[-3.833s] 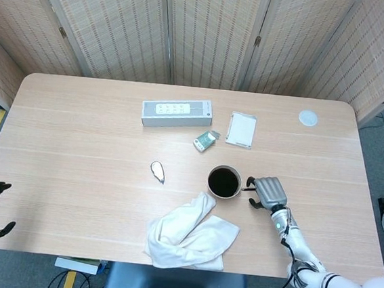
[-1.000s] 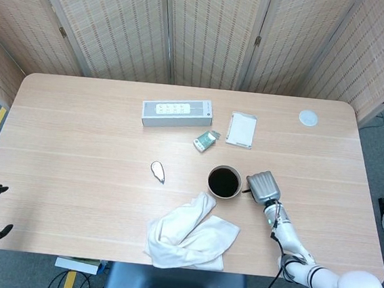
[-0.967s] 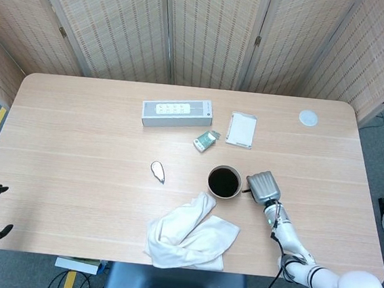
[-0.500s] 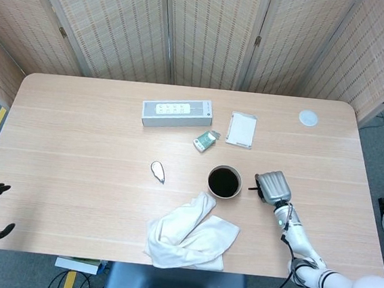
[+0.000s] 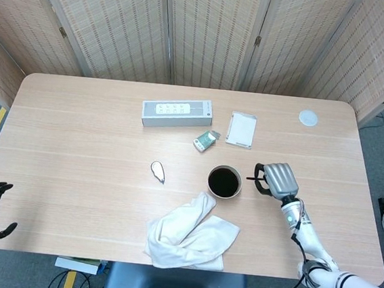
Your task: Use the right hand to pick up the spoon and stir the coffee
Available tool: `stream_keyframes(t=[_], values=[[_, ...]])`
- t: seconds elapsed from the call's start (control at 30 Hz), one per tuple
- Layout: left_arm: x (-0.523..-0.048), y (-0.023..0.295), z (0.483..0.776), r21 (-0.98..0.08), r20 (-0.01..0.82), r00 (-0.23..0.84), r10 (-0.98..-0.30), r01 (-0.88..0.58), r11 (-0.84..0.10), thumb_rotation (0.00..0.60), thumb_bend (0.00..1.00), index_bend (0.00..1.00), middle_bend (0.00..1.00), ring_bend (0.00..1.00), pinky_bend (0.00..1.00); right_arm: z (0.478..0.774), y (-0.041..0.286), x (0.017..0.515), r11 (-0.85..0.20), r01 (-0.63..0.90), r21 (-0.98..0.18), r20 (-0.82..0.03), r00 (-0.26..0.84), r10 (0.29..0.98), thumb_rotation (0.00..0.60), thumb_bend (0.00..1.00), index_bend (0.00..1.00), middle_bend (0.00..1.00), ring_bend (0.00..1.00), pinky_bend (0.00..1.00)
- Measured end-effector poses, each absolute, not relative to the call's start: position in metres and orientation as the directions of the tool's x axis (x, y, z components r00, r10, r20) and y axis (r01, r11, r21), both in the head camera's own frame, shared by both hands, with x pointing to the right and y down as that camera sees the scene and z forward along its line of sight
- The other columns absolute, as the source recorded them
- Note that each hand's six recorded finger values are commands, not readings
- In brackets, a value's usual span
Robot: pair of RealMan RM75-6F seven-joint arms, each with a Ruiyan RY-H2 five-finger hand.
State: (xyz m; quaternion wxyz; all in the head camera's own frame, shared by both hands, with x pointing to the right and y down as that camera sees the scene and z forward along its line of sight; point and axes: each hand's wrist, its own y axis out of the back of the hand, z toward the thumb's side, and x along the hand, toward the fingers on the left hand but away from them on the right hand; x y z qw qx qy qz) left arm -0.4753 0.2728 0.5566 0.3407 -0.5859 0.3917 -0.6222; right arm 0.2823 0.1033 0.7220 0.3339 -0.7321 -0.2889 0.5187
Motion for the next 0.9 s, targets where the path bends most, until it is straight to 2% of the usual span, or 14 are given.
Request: stream_keyframes(t=[0.23, 0.43, 0.63, 0.9], values=[[-0.473, 0.272, 0.554, -0.887, 0.462, -0.073, -0.884, -0.064, -0.458, 0.6, 0.22, 0.2, 0.2, 0.19, 0.19, 0.714, 0.097, 0.255, -0.644, 0.302, -0.702, -0.555, 0.335, 0.762, 0.6, 0.45, 0.7, 1.0, 1.0, 1.0], [-0.477, 0.273, 0.55, -0.886, 0.463, -0.079, -0.883, -0.075, -0.458, 0.6, 0.22, 0.2, 0.2, 0.19, 0.19, 0.725, 0.099, 0.221, -0.667, 0.466, -0.582, -0.557, 0.369, 0.744, 0.6, 0.47, 0.7, 1.0, 1.0, 1.0], [-0.483, 0.277, 0.548, -0.884, 0.467, -0.096, -0.879, -0.074, -0.461, 0.6, 0.22, 0.2, 0.2, 0.19, 0.19, 0.745, 0.103, 0.192, -0.68, 0.547, -0.488, -0.573, 0.387, 0.722, 0.6, 0.49, 0.72, 1.0, 1.0, 1.0], [-0.487, 0.281, 0.545, -0.882, 0.471, -0.11, -0.875, -0.074, -0.465, 0.6, 0.22, 0.2, 0.2, 0.19, 0.19, 0.761, 0.106, 0.172, -0.668, 0.605, -0.434, -0.573, 0.388, 0.723, 0.6, 0.5, 0.73, 1.0, 1.0, 1.0]])
